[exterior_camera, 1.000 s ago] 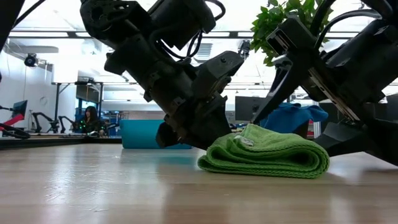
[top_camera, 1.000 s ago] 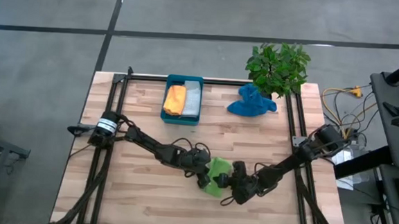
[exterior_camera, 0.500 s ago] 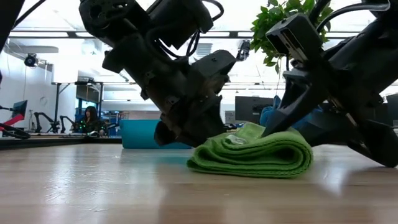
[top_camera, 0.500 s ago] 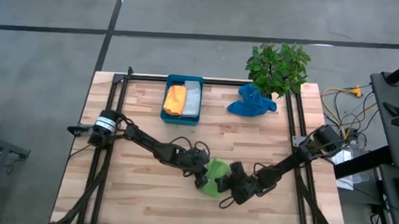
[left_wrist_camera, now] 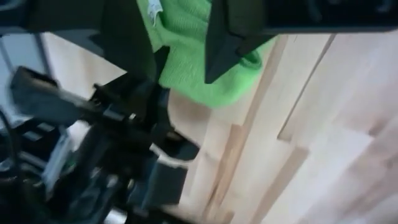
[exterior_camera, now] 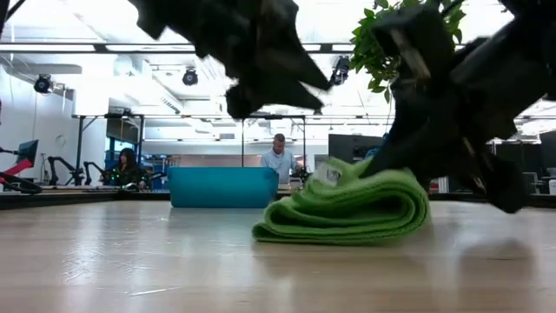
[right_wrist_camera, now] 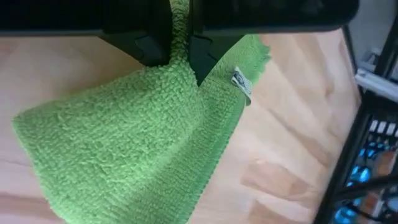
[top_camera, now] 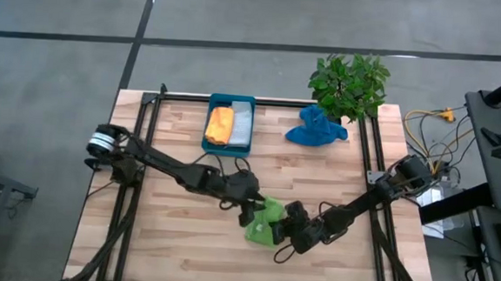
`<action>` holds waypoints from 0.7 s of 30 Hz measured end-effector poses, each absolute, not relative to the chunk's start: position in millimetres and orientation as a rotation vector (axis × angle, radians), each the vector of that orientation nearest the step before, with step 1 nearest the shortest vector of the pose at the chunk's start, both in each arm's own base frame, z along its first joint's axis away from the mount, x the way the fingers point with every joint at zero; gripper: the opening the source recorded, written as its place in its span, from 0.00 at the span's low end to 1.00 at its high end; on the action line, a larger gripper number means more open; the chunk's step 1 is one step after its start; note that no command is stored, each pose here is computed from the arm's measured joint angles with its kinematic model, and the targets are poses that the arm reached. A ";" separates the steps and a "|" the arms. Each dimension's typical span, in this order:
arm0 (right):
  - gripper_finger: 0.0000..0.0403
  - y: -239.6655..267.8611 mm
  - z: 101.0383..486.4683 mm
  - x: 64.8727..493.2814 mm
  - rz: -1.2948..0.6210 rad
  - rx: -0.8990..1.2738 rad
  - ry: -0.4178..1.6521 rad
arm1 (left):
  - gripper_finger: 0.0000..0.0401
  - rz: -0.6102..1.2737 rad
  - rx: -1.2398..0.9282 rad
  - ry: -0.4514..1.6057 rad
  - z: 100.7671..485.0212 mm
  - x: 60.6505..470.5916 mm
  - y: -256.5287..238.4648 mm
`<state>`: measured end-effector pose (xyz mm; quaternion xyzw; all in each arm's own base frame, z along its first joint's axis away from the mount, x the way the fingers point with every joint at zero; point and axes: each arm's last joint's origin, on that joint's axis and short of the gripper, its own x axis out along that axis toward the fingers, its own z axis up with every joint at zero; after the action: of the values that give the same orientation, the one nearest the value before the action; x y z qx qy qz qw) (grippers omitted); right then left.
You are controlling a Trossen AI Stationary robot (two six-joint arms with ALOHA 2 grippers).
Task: Fold microfiber towels
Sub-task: Put the green microfiber cloth into the blue bin
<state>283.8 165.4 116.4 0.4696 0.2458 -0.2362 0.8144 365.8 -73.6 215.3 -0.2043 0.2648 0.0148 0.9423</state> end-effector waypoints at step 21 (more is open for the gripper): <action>0.03 193.5 216.8 315.0 -0.321 0.153 0.801 | 0.48 -0.050 -0.565 0.481 236.9 311.7 -63.5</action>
<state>315.0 193.5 216.8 0.0742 0.3879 -0.1556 0.9054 311.7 -63.5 236.9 -0.2762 0.2352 -0.0244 0.9316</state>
